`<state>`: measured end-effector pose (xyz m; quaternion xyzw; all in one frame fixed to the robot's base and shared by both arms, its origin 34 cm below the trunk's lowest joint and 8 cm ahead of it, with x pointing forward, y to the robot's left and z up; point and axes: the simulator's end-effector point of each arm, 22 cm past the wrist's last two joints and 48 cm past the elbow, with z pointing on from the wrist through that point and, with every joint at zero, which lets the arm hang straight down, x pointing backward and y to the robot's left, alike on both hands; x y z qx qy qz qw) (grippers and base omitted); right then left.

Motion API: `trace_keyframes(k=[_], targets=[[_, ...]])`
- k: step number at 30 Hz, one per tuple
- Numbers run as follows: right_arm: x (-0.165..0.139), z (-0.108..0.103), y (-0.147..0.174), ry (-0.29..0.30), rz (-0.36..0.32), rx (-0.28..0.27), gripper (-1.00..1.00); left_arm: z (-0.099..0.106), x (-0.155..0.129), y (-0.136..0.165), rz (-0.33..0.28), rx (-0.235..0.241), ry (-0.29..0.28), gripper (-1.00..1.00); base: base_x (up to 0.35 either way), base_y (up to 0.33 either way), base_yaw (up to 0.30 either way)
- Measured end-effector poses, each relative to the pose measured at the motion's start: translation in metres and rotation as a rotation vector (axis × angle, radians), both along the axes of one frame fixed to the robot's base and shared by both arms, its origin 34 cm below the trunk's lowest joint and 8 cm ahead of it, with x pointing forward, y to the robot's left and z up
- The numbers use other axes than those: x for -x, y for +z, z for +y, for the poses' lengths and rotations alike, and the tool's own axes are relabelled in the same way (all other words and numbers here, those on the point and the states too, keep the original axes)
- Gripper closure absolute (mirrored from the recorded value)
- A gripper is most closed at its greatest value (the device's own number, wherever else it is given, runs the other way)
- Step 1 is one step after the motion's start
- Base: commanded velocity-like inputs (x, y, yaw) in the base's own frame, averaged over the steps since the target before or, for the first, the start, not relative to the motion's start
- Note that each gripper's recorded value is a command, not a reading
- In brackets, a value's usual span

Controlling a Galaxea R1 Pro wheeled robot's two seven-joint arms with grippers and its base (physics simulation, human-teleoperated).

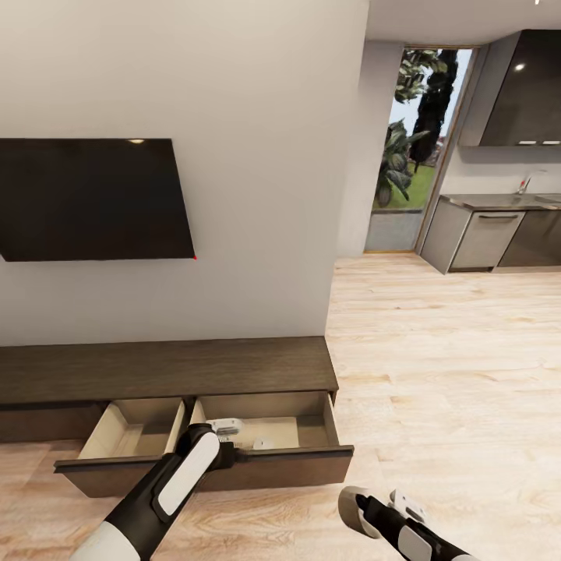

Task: Place each of the two pumpkins and all three candles from the living room inside a cabinet in the living room (use any cabinet), then make sure every cabinet is closed, and position the cauldron so it is next to a table in the living room.

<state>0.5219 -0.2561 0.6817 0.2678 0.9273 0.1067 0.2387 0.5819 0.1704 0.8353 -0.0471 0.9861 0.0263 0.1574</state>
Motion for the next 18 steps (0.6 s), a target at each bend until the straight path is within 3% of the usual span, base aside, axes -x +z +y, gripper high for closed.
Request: trace_keyframes(k=[6,12,15,18], targets=[[0.013,0.01,-0.006,0.024,0.061,-0.037,1.0,0.033,-0.013,0.017,-0.012,0.016,0.051,-1.0,0.0,0.0,0.0],[0.029,0.02,-0.012,0.047,0.163,-0.062,1.0,0.045,-0.016,0.02,-0.013,0.02,0.079,-1.0,0.0,0.0,0.0],[0.02,0.033,-0.006,0.08,0.19,-0.062,1.0,0.047,-0.016,0.02,-0.013,0.017,0.082,-1.0,0.0,0.0,0.0],[-0.011,0.065,0.018,0.141,0.173,-0.075,1.0,0.06,-0.016,0.019,-0.012,0.004,0.09,-1.0,0.0,0.0,0.0]])
